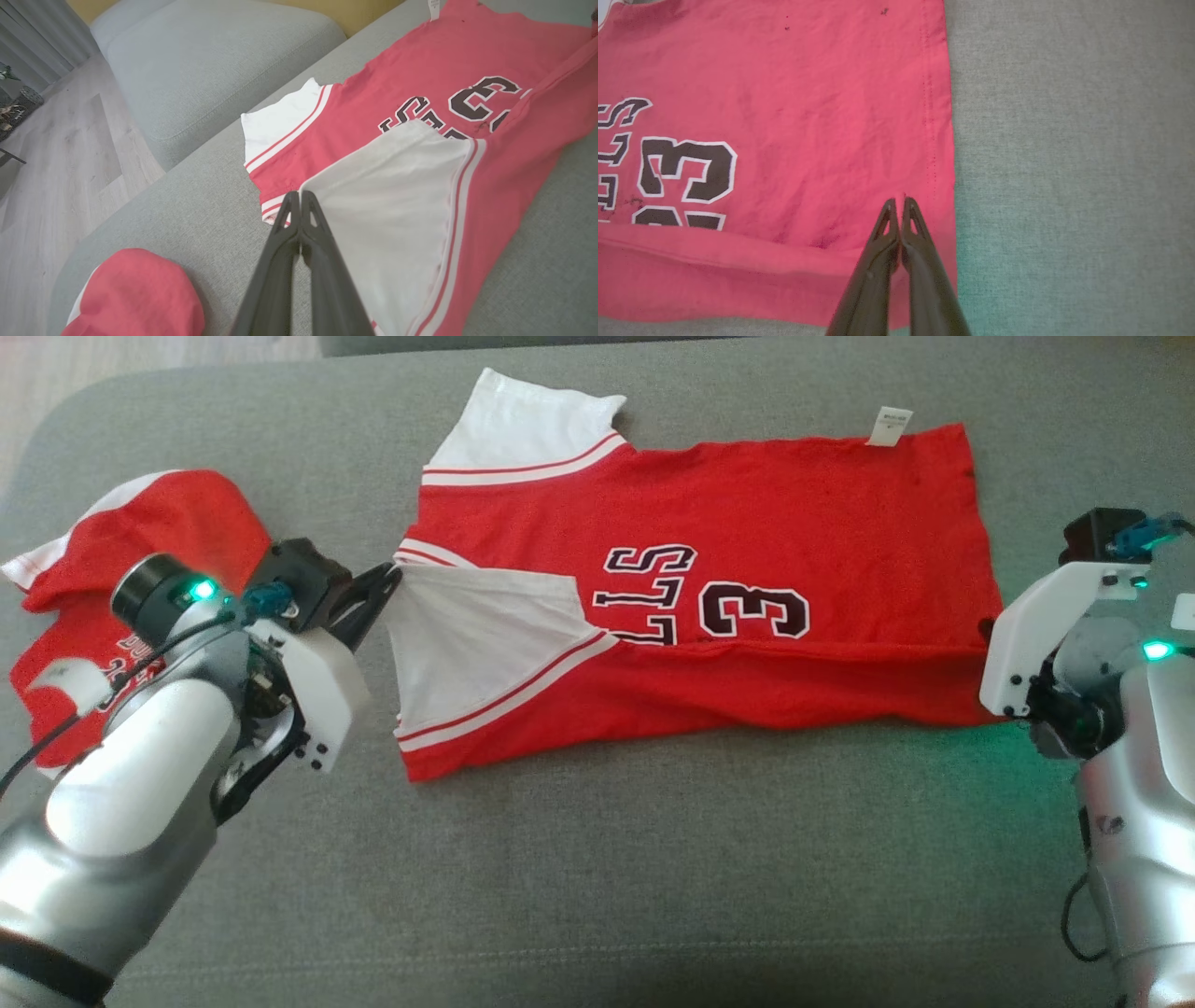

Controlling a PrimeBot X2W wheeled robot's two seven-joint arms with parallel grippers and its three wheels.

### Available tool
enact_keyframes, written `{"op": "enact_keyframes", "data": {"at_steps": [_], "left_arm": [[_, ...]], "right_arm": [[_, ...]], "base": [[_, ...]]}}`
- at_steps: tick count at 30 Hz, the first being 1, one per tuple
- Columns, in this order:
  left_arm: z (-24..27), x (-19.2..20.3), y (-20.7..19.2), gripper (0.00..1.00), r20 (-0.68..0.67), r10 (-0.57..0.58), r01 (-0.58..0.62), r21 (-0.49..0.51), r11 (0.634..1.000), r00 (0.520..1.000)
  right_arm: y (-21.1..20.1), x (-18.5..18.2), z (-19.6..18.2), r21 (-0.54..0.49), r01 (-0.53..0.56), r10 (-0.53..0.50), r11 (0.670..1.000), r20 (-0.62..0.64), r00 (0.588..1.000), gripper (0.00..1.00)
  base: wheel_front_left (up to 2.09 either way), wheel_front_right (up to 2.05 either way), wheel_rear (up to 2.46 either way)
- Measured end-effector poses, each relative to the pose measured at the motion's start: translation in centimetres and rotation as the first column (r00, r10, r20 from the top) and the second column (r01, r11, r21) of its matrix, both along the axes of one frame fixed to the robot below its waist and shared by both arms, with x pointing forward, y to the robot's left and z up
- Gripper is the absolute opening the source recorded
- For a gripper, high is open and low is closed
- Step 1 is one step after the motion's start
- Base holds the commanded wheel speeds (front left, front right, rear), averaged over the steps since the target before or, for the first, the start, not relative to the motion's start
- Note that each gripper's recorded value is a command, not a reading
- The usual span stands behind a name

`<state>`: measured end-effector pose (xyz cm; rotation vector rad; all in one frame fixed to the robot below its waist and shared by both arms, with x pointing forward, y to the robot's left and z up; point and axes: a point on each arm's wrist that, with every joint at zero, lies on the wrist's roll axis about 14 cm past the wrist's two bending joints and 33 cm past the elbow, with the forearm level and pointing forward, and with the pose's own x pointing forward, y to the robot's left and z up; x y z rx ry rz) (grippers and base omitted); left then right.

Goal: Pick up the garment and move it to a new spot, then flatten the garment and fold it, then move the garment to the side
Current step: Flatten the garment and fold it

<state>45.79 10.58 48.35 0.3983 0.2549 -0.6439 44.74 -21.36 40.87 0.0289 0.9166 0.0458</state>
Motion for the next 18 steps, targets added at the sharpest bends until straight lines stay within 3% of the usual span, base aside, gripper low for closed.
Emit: {"op": "enact_keyframes", "data": {"at_steps": [5, 6, 7, 8, 9, 14, 18], "left_arm": [[-1.7, 1.0, -0.2, 0.0, -0.031, -0.006, 0.006, 0.019, 1.0, 1.0], [-1.9, 1.2, -0.3, 0.0, -0.035, -0.004, 0.004, 0.018, 1.0, 0.999], [-2.1, 1.5, -0.3, 0.0, -0.039, 0.003, -0.002, 0.017, 1.0, 0.999], [-2.3, 1.7, -0.2, 0.04, -0.045, 0.012, -0.011, 0.018, 1.0, 0.999], [-2.4, 2.0, -0.2, 1.0, -0.041, 0.016, -0.015, 0.016, 1.0, 0.999], [-1.7, 3.2, 0.1, 1.0, 0.035, 0.062, -0.062, -0.002, 0.998, 0.997], [1.3, 4.3, 0.5, 1.0, 0.133, 0.189, -0.17, -0.144, 0.975, 0.973]], "right_arm": [[-0.8, 0.7, -0.5, -0.01, 0.028, -0.028, 1.0, 0.015, 0.999, 0.0], [-0.9, 1.0, -0.5, -0.004, 0.038, -0.038, 0.999, 0.026, 0.999, 0.25], [-0.9, 1.3, -0.5, -0.002, 0.042, -0.042, 0.999, 0.043, 0.998, 1.0], [-0.8, 1.6, -0.4, 0.004, 0.047, -0.048, 0.999, 0.058, 0.997, 1.0], [-0.7, 1.9, -0.3, 0.016, 0.056, -0.057, 0.998, 0.075, 0.996, 1.0], [-0.9, 3.1, 0.6, 0.037, 0.084, -0.089, 0.996, 0.162, 0.983, 1.0], [-1.8, 4.1, 2.6, 0.085, 0.135, -0.154, 0.987, 0.289, 0.945, 1.0]], "base": [[0.0, 0.0, 0.0], [0.0, 0.0, 0.0], [0.0, 0.0, 0.0], [0.0, 0.0, 0.0], [0.0, 0.0, 0.0], [0.0, 0.0, 0.0], [0.0, 0.0, 0.0]]}}
